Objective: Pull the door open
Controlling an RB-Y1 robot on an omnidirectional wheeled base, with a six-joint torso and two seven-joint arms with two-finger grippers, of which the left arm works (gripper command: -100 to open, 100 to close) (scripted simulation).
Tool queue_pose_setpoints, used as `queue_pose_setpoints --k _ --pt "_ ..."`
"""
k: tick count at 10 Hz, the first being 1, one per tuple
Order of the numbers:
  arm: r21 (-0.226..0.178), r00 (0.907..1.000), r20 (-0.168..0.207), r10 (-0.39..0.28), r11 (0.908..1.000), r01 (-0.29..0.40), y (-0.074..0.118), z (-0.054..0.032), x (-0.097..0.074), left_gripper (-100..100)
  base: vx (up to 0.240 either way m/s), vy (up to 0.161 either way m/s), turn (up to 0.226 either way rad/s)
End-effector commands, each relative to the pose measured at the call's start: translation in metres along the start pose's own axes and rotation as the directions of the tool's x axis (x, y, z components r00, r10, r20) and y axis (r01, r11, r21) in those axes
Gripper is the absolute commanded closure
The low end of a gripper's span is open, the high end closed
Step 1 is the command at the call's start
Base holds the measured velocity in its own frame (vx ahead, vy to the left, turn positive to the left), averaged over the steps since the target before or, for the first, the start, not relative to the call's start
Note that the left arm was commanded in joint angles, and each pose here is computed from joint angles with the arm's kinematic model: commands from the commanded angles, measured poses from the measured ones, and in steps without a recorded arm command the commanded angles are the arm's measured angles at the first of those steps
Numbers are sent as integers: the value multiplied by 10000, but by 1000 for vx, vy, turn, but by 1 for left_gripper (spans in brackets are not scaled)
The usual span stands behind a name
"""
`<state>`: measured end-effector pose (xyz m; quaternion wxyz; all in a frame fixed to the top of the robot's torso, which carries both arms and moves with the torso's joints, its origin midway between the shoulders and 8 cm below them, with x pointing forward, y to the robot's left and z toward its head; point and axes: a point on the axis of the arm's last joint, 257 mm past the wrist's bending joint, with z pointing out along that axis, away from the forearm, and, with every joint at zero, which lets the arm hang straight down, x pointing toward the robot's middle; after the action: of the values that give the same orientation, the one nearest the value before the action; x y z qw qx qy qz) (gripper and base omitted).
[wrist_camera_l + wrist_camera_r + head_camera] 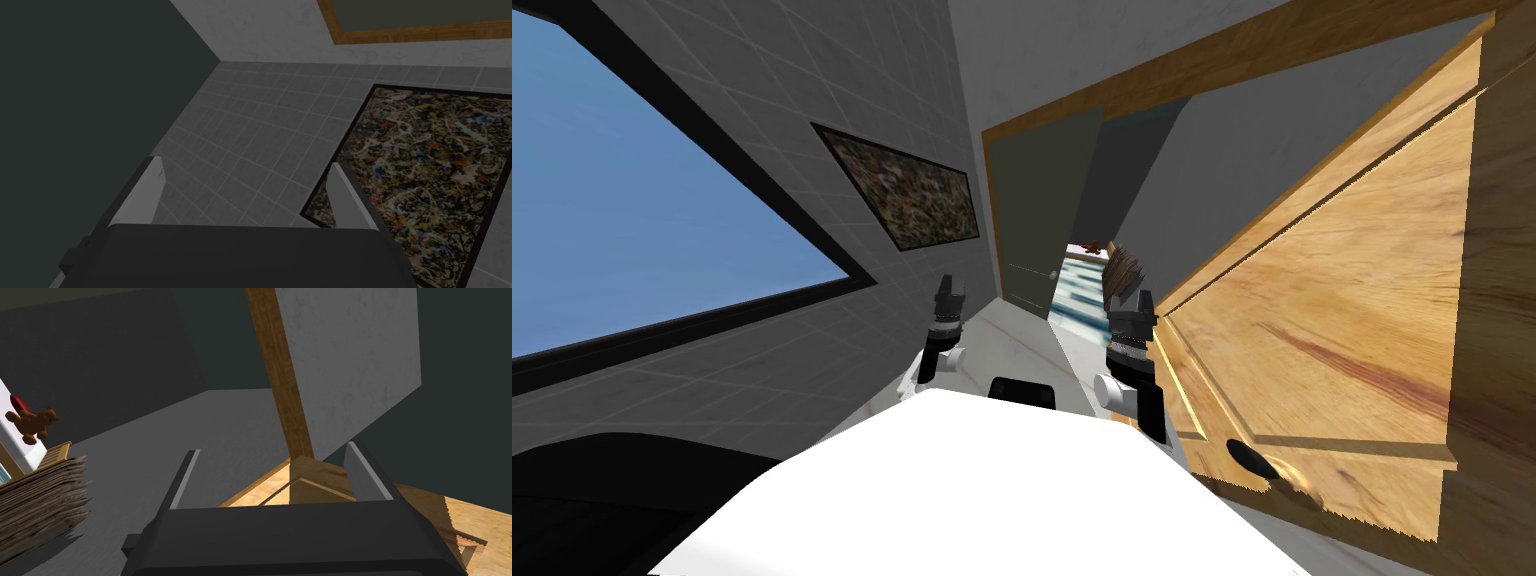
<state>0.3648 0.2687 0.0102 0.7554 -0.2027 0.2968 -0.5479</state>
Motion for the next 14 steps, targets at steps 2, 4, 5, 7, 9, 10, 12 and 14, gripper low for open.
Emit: queue_pose_setpoints --k 2,4,5,7,9,10,12,14 --pt "-226 9985 -267 485 9985 -491 161 -47 102 -100 93 -76 5" --pt "-384 9953 -489 838 9956 -857 290 -89 172 -100 92 -59 3" --pt "-464 9928 -613 1028 9933 -1057 360 -114 210 -100 94 -63 5" --pt "-610 9862 -876 1403 9874 -1459 498 -166 287 -100 89 -71 5" --pt "-734 9775 -1153 1768 9798 -1858 633 -221 363 -100 93 -70 5" --pt "-788 9722 -1297 1947 9754 -2059 700 -250 402 -100 105 -64 7" --pt "-884 9595 -1608 2314 9648 -2475 839 -315 483 -100 113 -76 4" --pt "-954 9443 -1929 2667 9527 -2886 975 -383 563 -100 84 -74 7"
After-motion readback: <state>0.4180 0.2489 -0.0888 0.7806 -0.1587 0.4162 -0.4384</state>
